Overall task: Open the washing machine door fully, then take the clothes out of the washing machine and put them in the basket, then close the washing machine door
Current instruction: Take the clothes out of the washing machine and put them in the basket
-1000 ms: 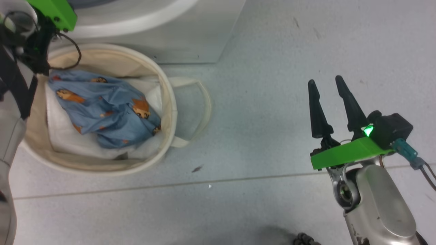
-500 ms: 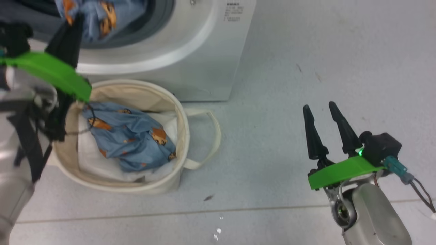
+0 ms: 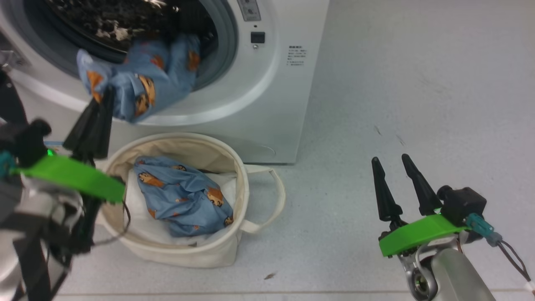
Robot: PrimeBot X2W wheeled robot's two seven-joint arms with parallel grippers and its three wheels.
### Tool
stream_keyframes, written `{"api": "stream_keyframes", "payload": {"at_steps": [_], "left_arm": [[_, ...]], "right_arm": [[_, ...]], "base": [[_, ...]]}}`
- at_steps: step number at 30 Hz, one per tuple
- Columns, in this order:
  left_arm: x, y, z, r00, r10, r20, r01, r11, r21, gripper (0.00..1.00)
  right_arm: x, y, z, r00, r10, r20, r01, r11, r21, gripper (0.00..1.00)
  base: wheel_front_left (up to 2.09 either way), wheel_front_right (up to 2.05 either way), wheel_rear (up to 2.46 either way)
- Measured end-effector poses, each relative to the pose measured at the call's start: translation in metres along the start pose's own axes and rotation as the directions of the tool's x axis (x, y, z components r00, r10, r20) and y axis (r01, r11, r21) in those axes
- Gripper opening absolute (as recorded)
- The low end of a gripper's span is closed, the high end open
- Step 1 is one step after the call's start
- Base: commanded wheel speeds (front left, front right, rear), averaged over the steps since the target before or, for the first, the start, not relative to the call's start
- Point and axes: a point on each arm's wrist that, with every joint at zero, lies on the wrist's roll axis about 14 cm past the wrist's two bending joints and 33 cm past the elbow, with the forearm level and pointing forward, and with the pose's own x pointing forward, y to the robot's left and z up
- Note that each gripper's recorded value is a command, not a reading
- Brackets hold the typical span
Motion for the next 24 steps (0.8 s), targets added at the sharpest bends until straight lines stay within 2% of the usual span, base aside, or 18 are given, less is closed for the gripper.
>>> {"api": "stream_keyframes", "payload": {"at_steps": [8,16,24], "left_arm": [[-0.043,-0.006,-0.005,0.999,0.050,-0.022,-0.050,0.999,-0.007,0.00],[-0.057,0.014,-0.054,0.981,0.125,-0.149,-0.131,0.991,-0.028,0.00],[-0.070,0.026,-0.126,0.932,0.157,-0.326,-0.188,0.980,-0.067,0.00]], "right_arm": [[0.000,0.010,0.004,1.000,0.028,0.011,-0.028,1.000,0.001,1.00],[-0.001,0.008,-0.003,1.000,0.023,-0.008,-0.023,1.000,0.001,1.00],[0.000,-0.001,-0.006,1.000,0.000,-0.018,0.000,1.000,-0.006,1.00]], "base": [[0.00,0.00,0.00],[0.00,0.00,0.00],[0.00,0.00,0.00]]}}
